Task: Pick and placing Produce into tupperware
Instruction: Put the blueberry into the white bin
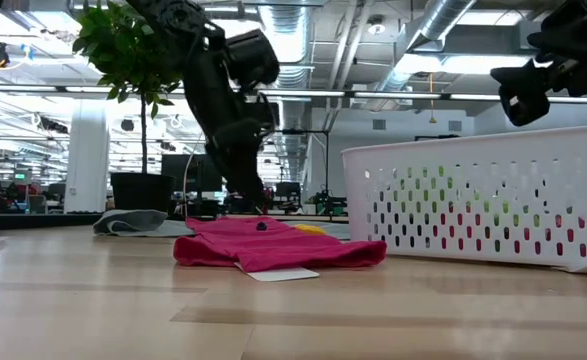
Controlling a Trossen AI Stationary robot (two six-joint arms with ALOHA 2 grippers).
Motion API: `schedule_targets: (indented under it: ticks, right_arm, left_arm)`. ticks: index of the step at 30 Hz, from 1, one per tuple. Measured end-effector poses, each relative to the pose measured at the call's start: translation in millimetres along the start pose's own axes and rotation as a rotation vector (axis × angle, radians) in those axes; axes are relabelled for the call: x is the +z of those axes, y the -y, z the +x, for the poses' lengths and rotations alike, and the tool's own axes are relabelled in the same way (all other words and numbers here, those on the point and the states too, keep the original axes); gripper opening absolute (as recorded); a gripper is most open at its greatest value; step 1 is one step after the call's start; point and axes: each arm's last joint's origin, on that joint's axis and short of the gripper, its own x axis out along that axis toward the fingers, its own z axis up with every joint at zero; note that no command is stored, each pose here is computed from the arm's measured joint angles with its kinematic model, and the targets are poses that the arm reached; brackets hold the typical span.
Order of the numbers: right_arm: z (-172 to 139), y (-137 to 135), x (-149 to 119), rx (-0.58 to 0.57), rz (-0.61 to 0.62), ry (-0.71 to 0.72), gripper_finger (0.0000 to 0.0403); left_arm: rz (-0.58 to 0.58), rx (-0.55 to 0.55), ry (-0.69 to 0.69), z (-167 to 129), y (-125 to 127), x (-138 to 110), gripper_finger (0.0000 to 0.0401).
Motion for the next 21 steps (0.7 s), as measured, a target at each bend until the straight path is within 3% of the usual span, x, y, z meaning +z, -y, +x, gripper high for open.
schedule_targets:
  ticks: [9,21]
  right_arm:
    - [0.7,0.6,-3.0,-0.002,0.006,-0.033,0.0265]
    - [0.6,1.0,-5.5,-0.005,0.011,-0.06,0.0265]
  left_arm:
    - [0.03,-0.027,0.018,18.1,2.0,2.3,0.038]
    - [0.051,0.015,0.011,25.2,-1.4,1.2,0.038]
